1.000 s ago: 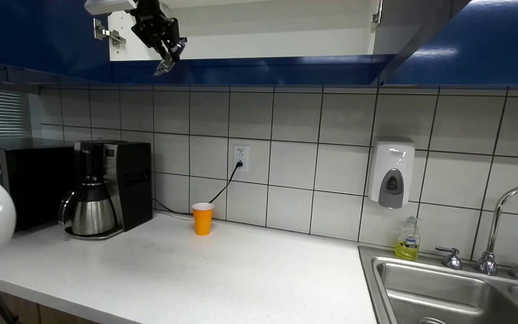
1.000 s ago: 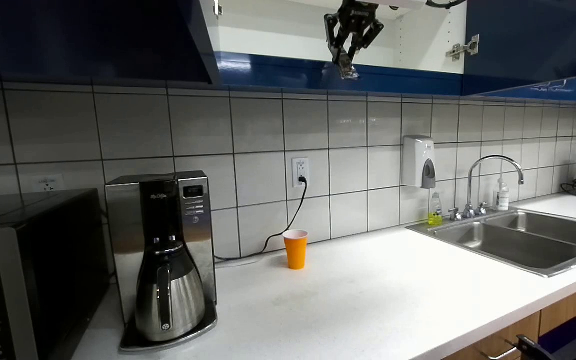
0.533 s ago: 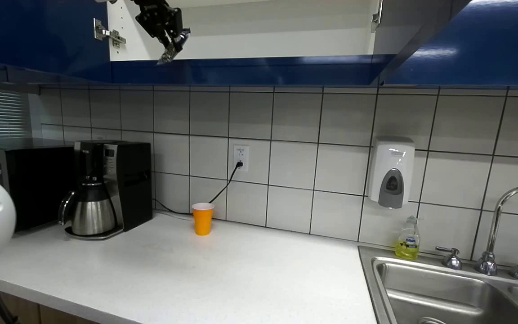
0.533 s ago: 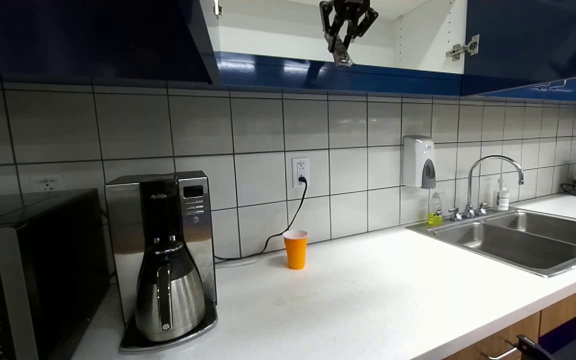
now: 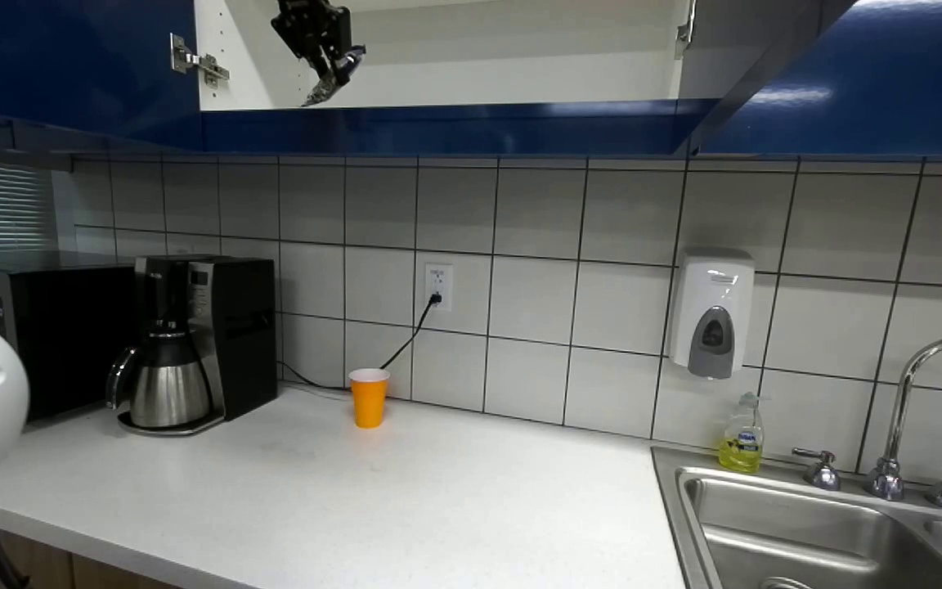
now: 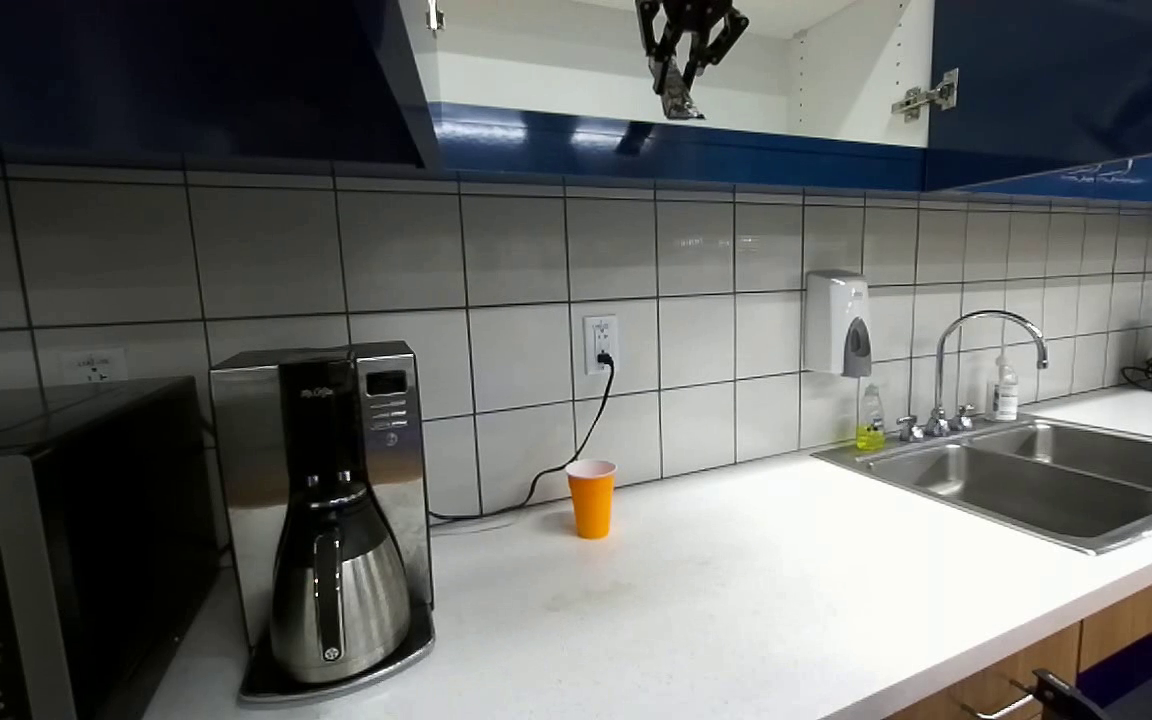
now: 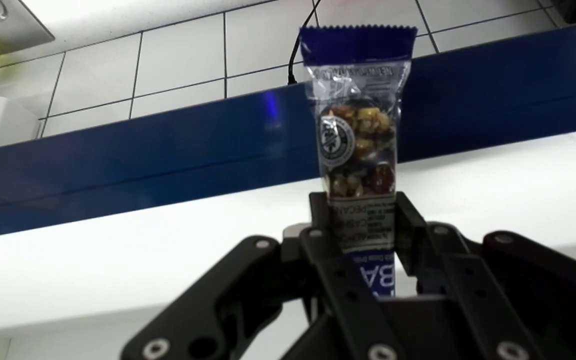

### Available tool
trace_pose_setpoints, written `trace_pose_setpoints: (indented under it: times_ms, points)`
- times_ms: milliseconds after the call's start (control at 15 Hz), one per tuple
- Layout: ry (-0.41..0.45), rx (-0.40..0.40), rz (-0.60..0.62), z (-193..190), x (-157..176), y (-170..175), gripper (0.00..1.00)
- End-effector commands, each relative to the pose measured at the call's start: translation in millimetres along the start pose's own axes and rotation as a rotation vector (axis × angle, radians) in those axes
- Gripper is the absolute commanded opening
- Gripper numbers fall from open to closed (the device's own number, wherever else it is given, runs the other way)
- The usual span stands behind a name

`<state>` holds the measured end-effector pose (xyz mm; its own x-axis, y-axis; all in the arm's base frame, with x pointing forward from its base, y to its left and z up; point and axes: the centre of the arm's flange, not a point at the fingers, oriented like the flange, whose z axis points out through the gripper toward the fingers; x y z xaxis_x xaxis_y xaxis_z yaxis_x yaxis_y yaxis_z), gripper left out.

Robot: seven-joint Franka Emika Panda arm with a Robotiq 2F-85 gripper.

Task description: Shift the chocolate bar to the open cupboard

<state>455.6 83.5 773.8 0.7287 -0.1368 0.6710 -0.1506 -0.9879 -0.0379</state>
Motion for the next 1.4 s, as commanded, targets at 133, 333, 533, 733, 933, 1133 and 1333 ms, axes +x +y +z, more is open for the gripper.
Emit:
trace_pose_setpoints:
  times_ms: [133,333,533,733,933,1133,1333]
  points:
    - [-0.027,-0.013,0.061,6,49,0,0.08]
    - [-0.040,-0.009,0.075,19,62,1,0.08]
    - [-0.050,-0.007,0.087,32,73,3,0.08]
    - [-0.056,-0.008,0.101,43,84,4,0.08]
    - [-0.065,-0.018,0.107,52,91,5,0.08]
    - [-0.065,-0.038,0.130,59,97,6,0.60]
    - [-0.066,-0.050,0.141,63,100,8,0.82]
